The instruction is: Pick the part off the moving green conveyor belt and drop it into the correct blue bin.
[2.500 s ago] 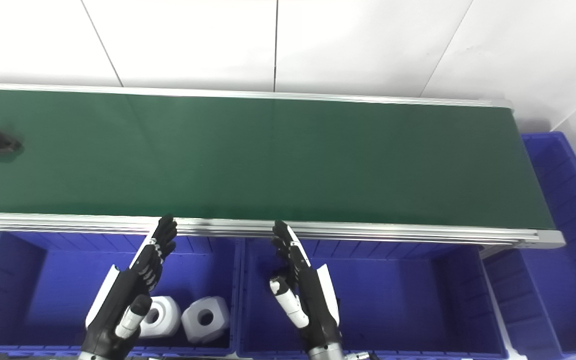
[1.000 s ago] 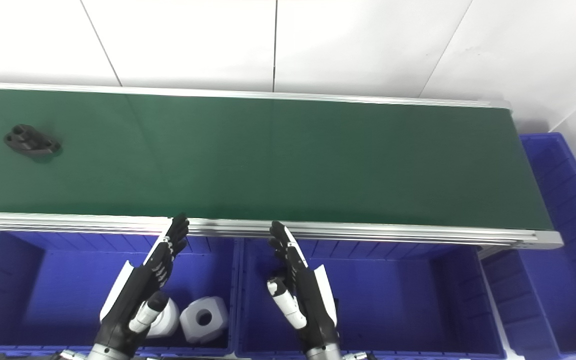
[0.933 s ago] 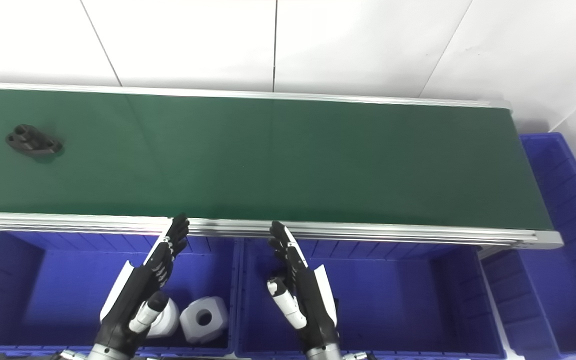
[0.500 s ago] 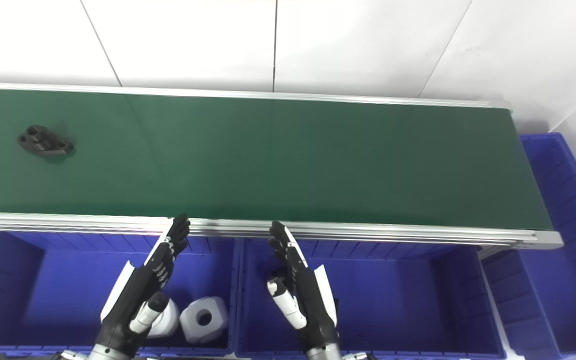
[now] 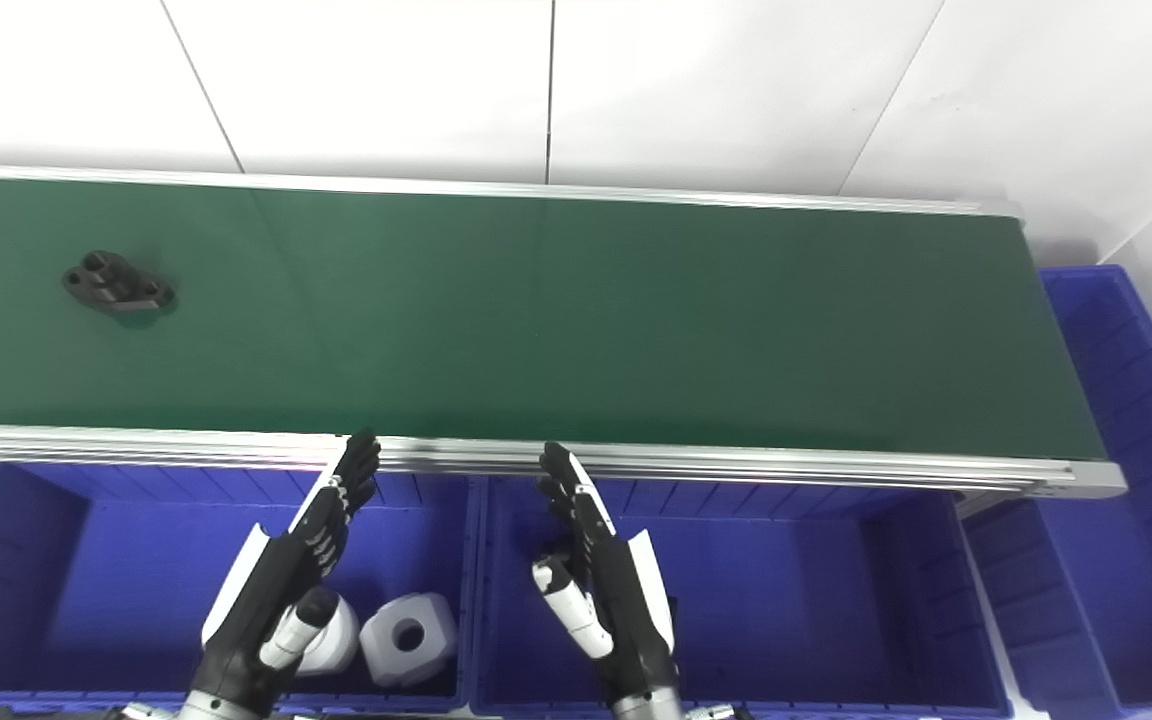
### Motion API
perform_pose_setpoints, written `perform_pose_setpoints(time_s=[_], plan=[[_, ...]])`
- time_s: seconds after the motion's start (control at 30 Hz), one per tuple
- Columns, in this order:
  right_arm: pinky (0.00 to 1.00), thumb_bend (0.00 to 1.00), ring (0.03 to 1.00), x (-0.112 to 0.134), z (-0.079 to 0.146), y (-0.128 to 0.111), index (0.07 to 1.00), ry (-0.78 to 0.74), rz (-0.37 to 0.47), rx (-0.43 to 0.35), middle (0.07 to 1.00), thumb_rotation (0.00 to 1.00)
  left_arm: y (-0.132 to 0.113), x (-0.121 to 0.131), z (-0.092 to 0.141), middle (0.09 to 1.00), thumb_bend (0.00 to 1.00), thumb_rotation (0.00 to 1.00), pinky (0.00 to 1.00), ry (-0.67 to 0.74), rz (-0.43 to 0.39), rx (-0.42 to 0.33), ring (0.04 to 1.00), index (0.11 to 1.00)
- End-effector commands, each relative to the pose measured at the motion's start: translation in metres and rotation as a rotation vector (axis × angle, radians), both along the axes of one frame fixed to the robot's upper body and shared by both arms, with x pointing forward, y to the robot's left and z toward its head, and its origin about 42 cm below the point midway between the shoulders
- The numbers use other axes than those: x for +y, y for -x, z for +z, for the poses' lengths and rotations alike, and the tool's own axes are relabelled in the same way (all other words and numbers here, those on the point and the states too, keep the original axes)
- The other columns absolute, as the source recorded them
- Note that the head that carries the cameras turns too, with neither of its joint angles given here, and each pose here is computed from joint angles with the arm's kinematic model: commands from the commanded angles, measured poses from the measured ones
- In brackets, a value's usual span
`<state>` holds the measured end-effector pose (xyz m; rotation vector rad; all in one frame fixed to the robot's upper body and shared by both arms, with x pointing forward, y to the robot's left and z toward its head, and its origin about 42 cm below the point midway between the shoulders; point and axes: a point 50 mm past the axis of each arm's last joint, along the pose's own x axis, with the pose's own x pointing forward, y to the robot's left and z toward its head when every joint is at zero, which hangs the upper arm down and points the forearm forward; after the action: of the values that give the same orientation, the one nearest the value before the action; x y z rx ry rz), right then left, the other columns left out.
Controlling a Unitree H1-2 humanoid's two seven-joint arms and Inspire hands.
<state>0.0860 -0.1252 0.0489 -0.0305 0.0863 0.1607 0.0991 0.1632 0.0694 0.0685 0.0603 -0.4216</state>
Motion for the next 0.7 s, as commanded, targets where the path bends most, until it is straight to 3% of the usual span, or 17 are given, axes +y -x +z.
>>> perform_pose_setpoints(time_s=[0.0, 0.27, 0.37, 0.5, 0.67], plan=[[0.88, 0.87, 0.895, 0.014, 0.003, 0.003, 0.949, -0.056, -0.005, -0.051, 0.928, 0.95, 0.002, 0.000, -0.002, 1.000, 0.96, 0.94, 0.98, 0.020, 0.010, -0.042, 1.000, 1.000], [0.89, 0.84, 0.898, -0.011, -0.010, -0.003, 0.964, -0.085, -0.039, -0.024, 0.939, 0.89, -0.005, -0.018, -0.020, 1.000, 0.94, 0.90, 0.97, 0.037, 0.001, -0.047, 1.000, 1.000], [0.91, 0.83, 0.916, -0.022, -0.008, -0.006, 0.975, -0.098, -0.048, -0.028, 0.952, 0.76, -0.008, -0.025, -0.026, 1.000, 0.93, 0.90, 0.94, 0.034, 0.003, -0.063, 0.993, 1.000], [0.93, 0.85, 0.929, -0.035, -0.008, -0.009, 0.991, -0.109, -0.051, -0.047, 0.961, 0.69, -0.012, -0.034, -0.034, 1.000, 0.91, 0.90, 0.92, 0.044, -0.003, -0.067, 0.983, 1.000], [0.91, 0.84, 0.909, -0.050, -0.008, -0.014, 0.988, -0.069, -0.051, -0.079, 0.939, 0.69, -0.018, -0.043, -0.042, 1.000, 0.91, 0.90, 0.91, 0.044, -0.013, -0.063, 0.975, 1.000]])
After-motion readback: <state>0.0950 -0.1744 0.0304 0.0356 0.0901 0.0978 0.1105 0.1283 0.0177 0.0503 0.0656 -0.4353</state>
